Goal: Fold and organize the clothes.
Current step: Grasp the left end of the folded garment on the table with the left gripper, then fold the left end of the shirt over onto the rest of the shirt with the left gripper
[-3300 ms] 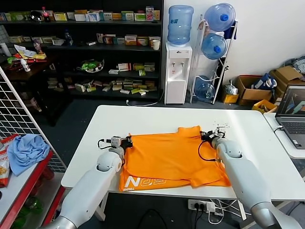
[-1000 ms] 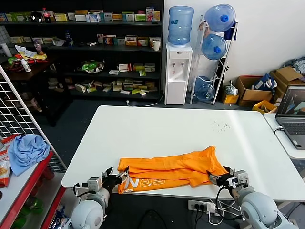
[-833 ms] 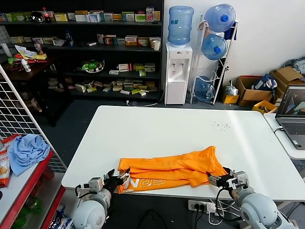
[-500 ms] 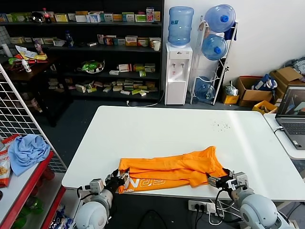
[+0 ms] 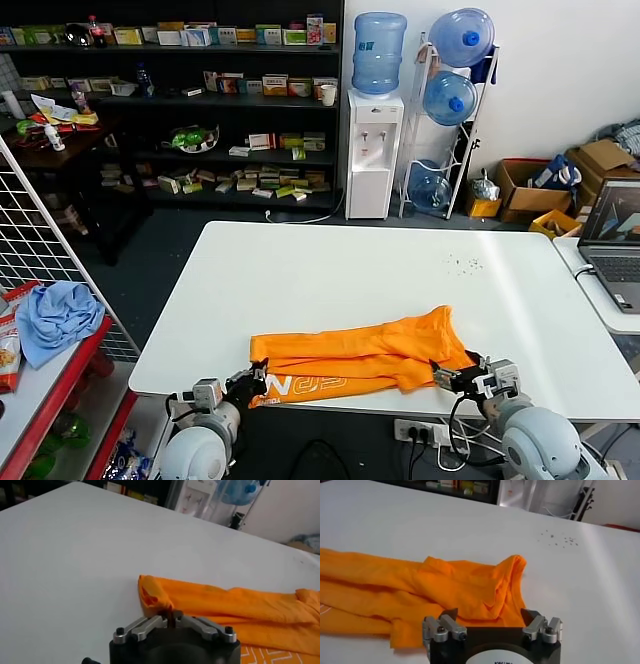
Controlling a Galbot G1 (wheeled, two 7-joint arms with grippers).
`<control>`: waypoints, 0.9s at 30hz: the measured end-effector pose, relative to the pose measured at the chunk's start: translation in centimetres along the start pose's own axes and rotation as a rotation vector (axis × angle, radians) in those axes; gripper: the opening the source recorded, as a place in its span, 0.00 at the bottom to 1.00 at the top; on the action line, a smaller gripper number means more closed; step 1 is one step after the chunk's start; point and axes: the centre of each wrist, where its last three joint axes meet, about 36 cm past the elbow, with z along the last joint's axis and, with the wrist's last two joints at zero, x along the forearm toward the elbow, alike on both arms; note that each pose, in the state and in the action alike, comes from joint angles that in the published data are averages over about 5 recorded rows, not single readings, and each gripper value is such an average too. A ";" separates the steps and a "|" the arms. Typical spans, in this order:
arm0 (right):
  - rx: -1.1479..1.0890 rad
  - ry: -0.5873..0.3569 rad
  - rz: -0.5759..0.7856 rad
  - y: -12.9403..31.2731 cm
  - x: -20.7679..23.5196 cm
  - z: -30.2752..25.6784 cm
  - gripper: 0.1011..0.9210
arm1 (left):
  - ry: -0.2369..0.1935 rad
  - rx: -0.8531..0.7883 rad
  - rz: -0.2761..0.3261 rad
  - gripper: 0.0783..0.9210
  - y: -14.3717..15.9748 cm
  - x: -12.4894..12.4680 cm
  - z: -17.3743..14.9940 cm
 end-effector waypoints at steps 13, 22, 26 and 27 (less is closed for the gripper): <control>-0.015 -0.052 0.012 0.0 0.5 -0.9 0.88 | -0.051 -0.053 -0.073 0.03 4.7 -1.0 -3.4; -0.020 -0.074 0.012 0.3 0.7 -1.0 0.88 | -0.090 -0.115 -0.213 0.03 11.6 -1.4 -7.4; -0.020 -0.080 0.017 0.5 0.8 -0.9 0.88 | -0.100 -0.133 -0.243 0.03 12.7 -1.0 -8.6; -0.019 -0.082 0.019 0.5 0.8 -0.8 0.88 | -0.103 -0.136 -0.244 0.03 12.7 -0.9 -8.8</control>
